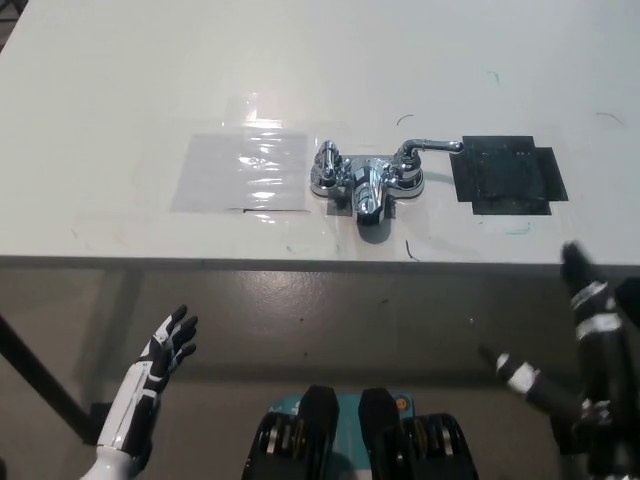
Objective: The faucet is at the center of the desk and the robot turn off the faucet by turning the right faucet handle using the right hand
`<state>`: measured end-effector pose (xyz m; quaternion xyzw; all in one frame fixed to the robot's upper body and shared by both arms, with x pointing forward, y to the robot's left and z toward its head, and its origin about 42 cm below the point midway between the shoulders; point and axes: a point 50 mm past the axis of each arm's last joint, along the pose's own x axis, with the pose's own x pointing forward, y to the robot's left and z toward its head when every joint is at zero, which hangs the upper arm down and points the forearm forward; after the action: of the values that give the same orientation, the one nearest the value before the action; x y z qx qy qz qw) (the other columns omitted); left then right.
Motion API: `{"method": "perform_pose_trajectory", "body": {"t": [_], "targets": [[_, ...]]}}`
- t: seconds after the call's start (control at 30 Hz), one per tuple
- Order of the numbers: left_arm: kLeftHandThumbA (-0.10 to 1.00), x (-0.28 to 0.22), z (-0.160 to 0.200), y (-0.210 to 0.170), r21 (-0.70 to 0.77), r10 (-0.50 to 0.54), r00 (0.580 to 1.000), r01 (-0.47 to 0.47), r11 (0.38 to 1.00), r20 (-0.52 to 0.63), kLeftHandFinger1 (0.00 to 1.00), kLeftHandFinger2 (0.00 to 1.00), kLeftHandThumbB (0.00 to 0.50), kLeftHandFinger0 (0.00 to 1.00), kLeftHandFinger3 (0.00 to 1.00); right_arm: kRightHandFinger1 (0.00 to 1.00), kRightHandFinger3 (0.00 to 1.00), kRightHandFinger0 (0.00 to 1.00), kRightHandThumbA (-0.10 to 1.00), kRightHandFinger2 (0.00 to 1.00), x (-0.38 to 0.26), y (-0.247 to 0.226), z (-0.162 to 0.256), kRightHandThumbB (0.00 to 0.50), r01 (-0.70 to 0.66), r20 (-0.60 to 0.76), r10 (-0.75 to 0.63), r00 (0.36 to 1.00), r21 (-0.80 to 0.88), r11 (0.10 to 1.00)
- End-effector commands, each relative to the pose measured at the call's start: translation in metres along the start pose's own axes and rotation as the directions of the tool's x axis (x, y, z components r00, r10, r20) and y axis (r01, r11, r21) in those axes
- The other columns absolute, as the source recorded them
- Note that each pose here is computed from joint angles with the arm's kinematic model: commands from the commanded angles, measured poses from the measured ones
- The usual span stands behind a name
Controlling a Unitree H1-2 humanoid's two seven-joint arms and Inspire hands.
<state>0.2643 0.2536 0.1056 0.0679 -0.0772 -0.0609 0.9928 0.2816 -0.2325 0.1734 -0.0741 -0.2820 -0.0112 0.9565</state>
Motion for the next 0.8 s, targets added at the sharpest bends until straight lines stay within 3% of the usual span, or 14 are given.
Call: {"method": "perform_pose_trajectory", "body": {"t": [0.0, 0.1, 0.17, 0.2, 0.23, 0.3, 0.47, 0.6, 0.73, 0.77], "targets": [[0.99, 0.008, 0.017, -0.002, 0.007, -0.040, 0.995, 0.040, 0.999, 0.095, 1.00, 1.00, 0.295, 1.00, 1.00, 1.00, 1.00, 1.00, 1.00, 1.00, 0.062, -0.038, 0.033, 0.249, -0.037, 0.142, 0.040, 0.989, -0.017, 0.999], [1.00, 0.010, 0.018, -0.003, 0.014, -0.041, 0.994, 0.040, 0.999, 0.102, 1.00, 1.00, 0.301, 1.00, 1.00, 1.00, 1.00, 1.00, 1.00, 1.00, 0.105, -0.062, 0.038, 0.310, -0.088, 0.120, 0.090, 0.989, -0.023, 0.996], [1.00, 0.010, 0.018, -0.005, 0.010, -0.040, 0.994, 0.039, 0.999, 0.105, 1.00, 1.00, 0.310, 1.00, 1.00, 1.00, 1.00, 1.00, 1.00, 1.00, 0.145, -0.077, 0.035, 0.278, -0.134, 0.105, 0.133, 0.986, 0.007, 0.991], [1.00, 0.010, 0.018, -0.005, 0.011, -0.038, 0.994, 0.037, 0.999, 0.105, 1.00, 1.00, 0.311, 1.00, 1.00, 1.00, 1.00, 1.00, 1.00, 1.00, 0.152, -0.079, 0.034, 0.277, -0.144, 0.101, 0.142, 0.985, 0.012, 0.990], [1.00, 0.007, 0.018, -0.004, 0.012, -0.040, 0.994, 0.039, 0.999, 0.100, 1.00, 1.00, 0.319, 1.00, 1.00, 1.00, 1.00, 1.00, 1.00, 1.00, 0.170, -0.084, 0.033, 0.310, -0.171, 0.081, 0.168, 0.982, 0.030, 0.985], [1.00, 0.007, 0.019, -0.002, 0.012, -0.049, 0.993, 0.048, 0.999, 0.105, 1.00, 1.00, 0.307, 1.00, 1.00, 1.00, 1.00, 1.00, 1.00, 1.00, 0.198, -0.087, 0.036, 0.302, -0.205, 0.071, 0.203, 0.977, 0.026, 0.978], [1.00, 0.010, 0.019, -0.003, 0.011, -0.057, 0.992, 0.056, 0.998, 0.111, 1.00, 1.00, 0.311, 1.00, 1.00, 1.00, 1.00, 1.00, 1.00, 1.00, 0.255, -0.081, 0.046, 0.256, -0.324, -0.009, 0.324, 0.946, 0.006, 0.946], [1.00, 0.008, 0.018, -0.003, 0.013, -0.053, 0.993, 0.052, 0.999, 0.102, 1.00, 1.00, 0.319, 1.00, 1.00, 1.00, 1.00, 1.00, 1.00, 1.00, 0.298, -0.062, 0.039, 0.279, -0.419, -0.092, 0.420, 0.903, 0.030, 0.907], [1.00, 0.011, 0.019, -0.003, 0.007, -0.056, 0.992, 0.055, 0.998, 0.111, 1.00, 1.00, 0.310, 1.00, 1.00, 1.00, 1.00, 1.00, 1.00, 1.00, 0.328, -0.053, 0.031, 0.269, -0.441, -0.150, 0.452, 0.880, 0.101, 0.892], [1.00, 0.012, 0.020, -0.002, 0.010, -0.057, 0.992, 0.056, 0.998, 0.112, 1.00, 1.00, 0.311, 1.00, 1.00, 1.00, 1.00, 1.00, 1.00, 1.00, 0.339, -0.049, 0.029, 0.292, -0.439, -0.169, 0.456, 0.874, 0.130, 0.889]]}}
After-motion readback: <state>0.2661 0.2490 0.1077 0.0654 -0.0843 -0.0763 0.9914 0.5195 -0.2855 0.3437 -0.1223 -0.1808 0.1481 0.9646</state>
